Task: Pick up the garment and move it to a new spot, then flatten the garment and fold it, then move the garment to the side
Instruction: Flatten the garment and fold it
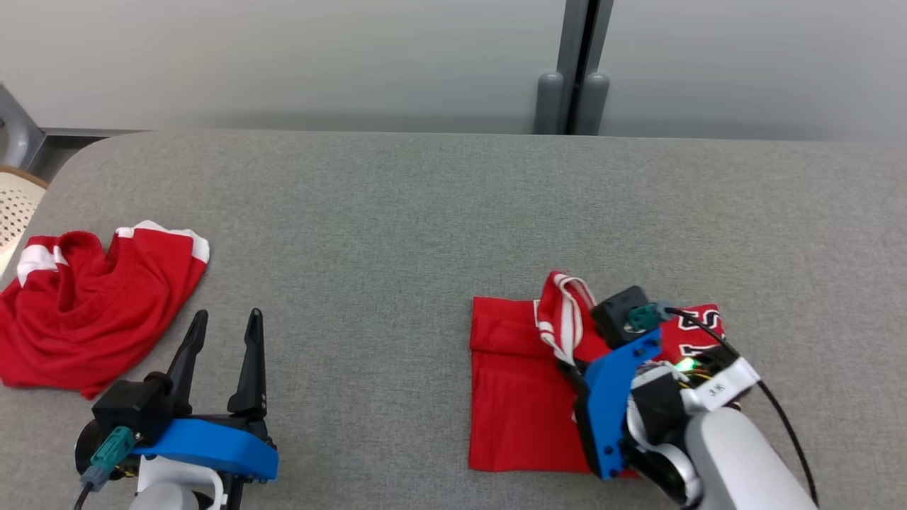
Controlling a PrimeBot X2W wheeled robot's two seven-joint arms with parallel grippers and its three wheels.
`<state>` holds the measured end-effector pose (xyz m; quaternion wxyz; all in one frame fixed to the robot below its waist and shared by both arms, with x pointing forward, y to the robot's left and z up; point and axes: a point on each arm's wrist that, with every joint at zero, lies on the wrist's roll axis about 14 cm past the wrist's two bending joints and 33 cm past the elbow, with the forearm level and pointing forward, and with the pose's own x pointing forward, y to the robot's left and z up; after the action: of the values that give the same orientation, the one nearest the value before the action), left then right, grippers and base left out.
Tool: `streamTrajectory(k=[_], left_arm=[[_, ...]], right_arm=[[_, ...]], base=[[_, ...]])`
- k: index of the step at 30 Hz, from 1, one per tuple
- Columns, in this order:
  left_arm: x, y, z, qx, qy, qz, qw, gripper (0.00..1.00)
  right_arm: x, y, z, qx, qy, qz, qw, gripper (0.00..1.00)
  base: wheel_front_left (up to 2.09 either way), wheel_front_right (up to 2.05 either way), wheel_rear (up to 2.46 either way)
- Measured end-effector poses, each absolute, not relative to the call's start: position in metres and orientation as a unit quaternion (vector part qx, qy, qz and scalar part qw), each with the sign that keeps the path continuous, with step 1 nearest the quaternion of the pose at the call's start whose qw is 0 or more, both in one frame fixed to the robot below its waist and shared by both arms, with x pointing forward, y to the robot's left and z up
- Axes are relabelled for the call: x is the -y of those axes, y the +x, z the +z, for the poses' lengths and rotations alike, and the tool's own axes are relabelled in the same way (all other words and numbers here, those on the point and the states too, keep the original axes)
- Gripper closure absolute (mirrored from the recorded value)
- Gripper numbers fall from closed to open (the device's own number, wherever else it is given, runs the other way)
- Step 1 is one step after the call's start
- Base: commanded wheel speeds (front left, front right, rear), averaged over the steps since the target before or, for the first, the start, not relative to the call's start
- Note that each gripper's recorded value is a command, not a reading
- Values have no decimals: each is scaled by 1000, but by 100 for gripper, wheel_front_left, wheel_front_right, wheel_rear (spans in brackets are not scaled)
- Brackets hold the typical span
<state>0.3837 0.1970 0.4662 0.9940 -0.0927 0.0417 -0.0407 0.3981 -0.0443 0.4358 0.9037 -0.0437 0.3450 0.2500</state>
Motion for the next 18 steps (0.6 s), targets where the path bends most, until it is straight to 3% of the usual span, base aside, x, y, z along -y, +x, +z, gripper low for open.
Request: streamTrajectory(k=[15,16,18], left_arm=[[-205,377,461,-50,-92,-30,994,0],[-205,377,460,-51,-93,-29,994,0],[-206,377,460,-51,-94,-28,994,0]], right_arm=[[-9,409,417,-354,-53,320,877,100],[-10,408,416,-358,-53,322,875,82],[-12,406,412,-363,-51,325,872,0]], base=[[0,0,0],[0,0,0],[0,0,0]])
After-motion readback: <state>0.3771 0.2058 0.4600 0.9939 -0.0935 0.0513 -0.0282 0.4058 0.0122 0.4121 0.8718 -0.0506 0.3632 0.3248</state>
